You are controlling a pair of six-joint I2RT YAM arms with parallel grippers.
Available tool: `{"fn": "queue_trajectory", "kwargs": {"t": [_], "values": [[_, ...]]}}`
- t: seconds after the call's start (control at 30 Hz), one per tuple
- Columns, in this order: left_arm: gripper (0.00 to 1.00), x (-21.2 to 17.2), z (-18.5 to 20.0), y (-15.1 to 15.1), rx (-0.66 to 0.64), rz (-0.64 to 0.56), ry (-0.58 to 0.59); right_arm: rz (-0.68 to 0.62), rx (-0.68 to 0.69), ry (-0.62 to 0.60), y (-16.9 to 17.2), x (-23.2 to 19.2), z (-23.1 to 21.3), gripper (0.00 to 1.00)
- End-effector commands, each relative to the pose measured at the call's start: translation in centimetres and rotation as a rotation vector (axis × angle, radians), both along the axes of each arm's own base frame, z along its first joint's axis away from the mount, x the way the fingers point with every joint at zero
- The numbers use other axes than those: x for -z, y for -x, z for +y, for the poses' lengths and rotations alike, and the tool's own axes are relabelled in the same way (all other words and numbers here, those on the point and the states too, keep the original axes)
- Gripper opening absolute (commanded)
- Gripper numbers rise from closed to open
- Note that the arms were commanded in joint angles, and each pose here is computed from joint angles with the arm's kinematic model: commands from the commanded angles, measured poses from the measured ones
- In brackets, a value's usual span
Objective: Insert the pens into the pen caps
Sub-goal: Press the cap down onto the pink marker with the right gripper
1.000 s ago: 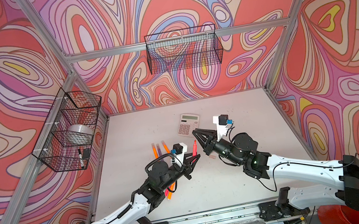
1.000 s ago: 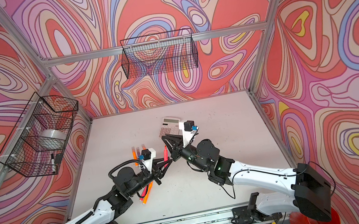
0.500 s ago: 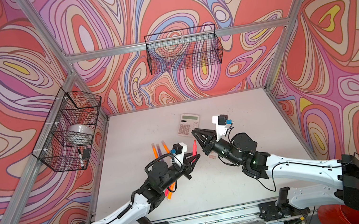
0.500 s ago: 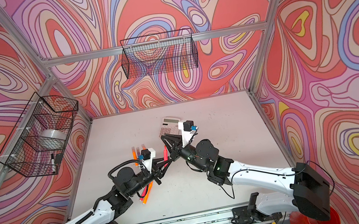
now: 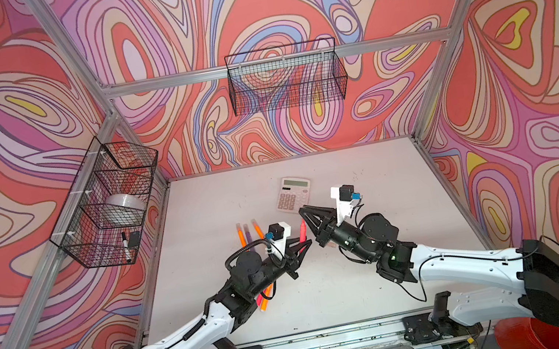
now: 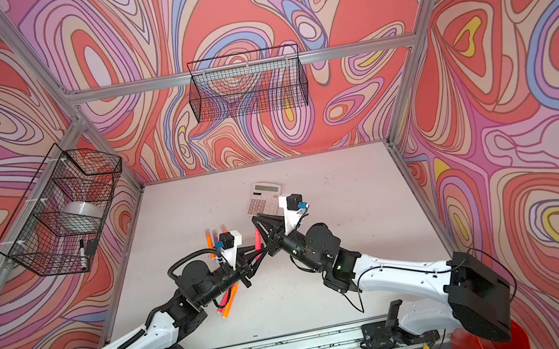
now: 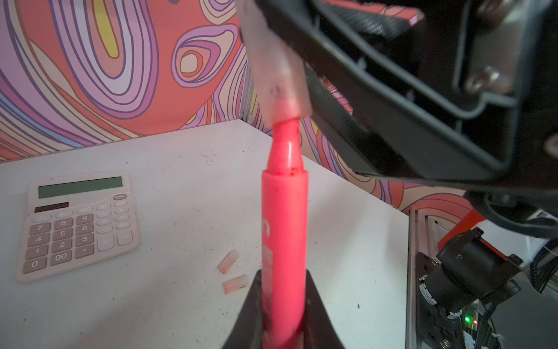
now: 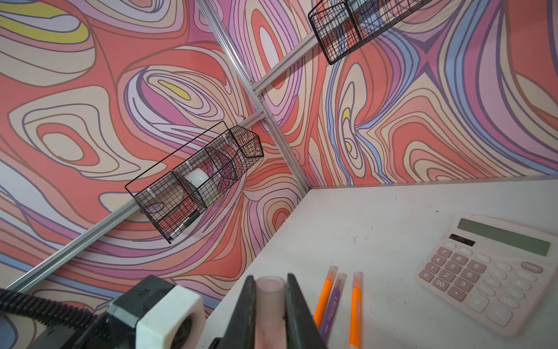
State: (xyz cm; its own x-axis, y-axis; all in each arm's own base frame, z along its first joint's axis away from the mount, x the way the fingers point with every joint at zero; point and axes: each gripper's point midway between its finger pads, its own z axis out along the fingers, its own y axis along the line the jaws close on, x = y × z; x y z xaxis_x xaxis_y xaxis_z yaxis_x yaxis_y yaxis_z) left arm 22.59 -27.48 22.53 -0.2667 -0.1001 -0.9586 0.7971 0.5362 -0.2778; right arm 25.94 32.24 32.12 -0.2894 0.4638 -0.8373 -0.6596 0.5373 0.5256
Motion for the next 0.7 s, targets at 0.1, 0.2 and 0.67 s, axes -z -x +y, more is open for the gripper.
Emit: {"fn": "queue_trajectory", "kwargs": {"t": [0.1, 0.2, 0.67], "values": [[0.0, -2.1, 0.3, -0.4, -0.03, -0.034, 0.071, 0.02, -0.015, 0.005, 0.6, 1.5, 0.5, 0.0], [0.0, -2.4, 0.6, -0.3, -0.037, -0.043, 0.095, 0.026, -0.031, 0.005, 1.1, 2.0, 0.8, 0.0], [0.0, -3.0, 0.6, 0.8, 0.007, -0.099, 0.114, 0.046, 0.06, 0.067, 1.5, 3.4, -2.0, 0.62]]}}
